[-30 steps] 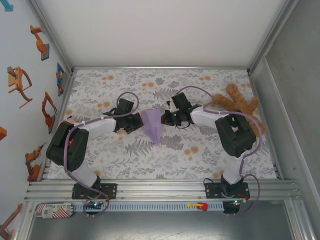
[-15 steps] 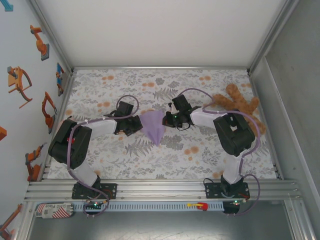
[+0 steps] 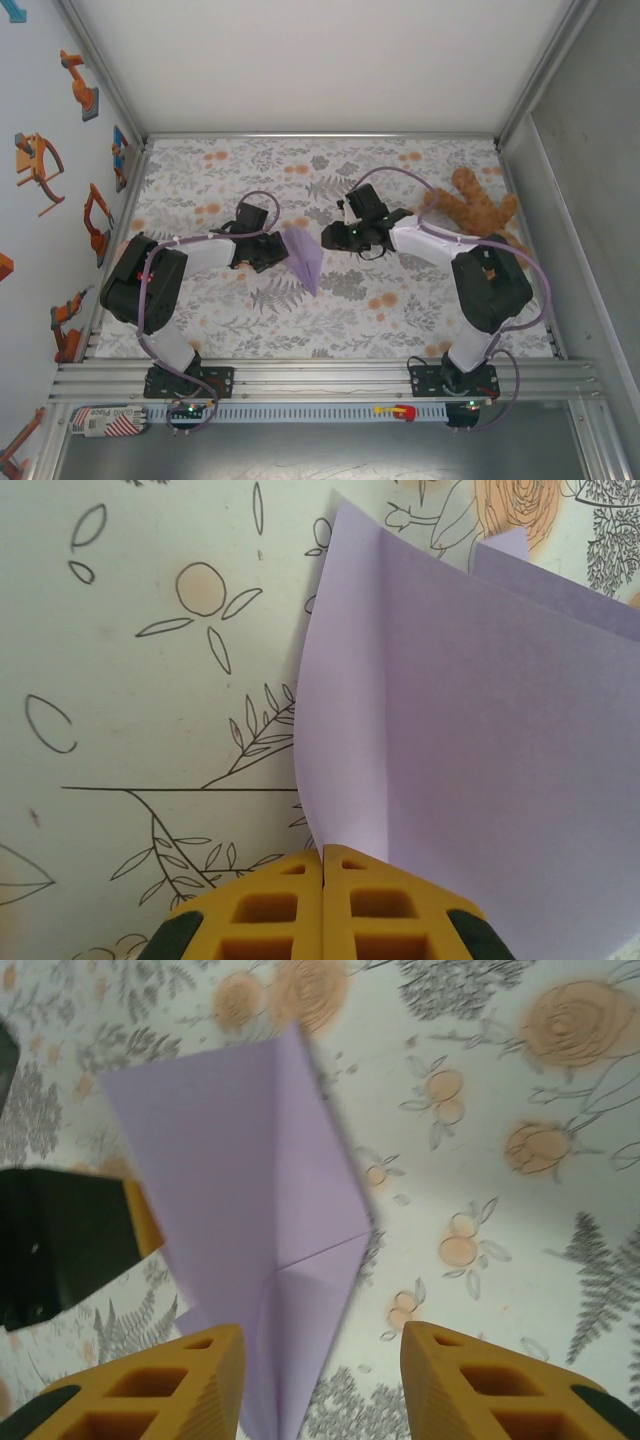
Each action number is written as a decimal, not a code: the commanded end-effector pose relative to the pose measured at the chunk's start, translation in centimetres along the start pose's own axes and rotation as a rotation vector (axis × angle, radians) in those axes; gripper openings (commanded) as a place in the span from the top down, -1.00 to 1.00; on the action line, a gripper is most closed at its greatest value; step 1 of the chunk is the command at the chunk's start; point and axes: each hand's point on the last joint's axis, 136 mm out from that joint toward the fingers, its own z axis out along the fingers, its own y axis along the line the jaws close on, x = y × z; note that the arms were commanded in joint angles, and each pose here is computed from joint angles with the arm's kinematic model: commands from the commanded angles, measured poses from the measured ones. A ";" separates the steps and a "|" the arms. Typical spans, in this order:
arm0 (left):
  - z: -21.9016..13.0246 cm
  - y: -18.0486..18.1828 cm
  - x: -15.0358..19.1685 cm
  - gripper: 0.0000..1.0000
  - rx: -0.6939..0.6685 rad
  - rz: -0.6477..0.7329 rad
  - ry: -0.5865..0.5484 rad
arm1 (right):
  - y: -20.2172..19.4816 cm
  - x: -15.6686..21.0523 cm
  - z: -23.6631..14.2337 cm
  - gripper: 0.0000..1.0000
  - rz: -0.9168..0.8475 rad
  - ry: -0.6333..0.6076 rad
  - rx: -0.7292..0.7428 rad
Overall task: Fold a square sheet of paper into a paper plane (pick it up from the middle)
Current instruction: Turn over a paper plane at the top-center of the table, then move the paper plane to the top-center of the table.
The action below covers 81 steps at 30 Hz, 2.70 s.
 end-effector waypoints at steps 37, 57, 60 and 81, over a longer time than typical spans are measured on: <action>-1.0 -2.1 -0.2 0.91 0.054 0.034 0.009 | 2.6 5.7 6.7 0.17 -0.236 0.204 0.180; -7.3 3.3 -2.4 -0.12 -0.109 -0.065 -0.181 | 0.0 -0.8 4.5 0.82 -0.169 0.015 0.346; -8.8 4.9 -2.4 -0.32 -0.156 -0.086 -0.225 | -1.2 -3.4 4.6 0.82 -0.149 -0.017 0.362; -10.5 7.0 -1.3 -0.78 -0.203 -0.109 -0.261 | -7.6 -9.1 7.5 0.65 -0.080 -0.010 0.462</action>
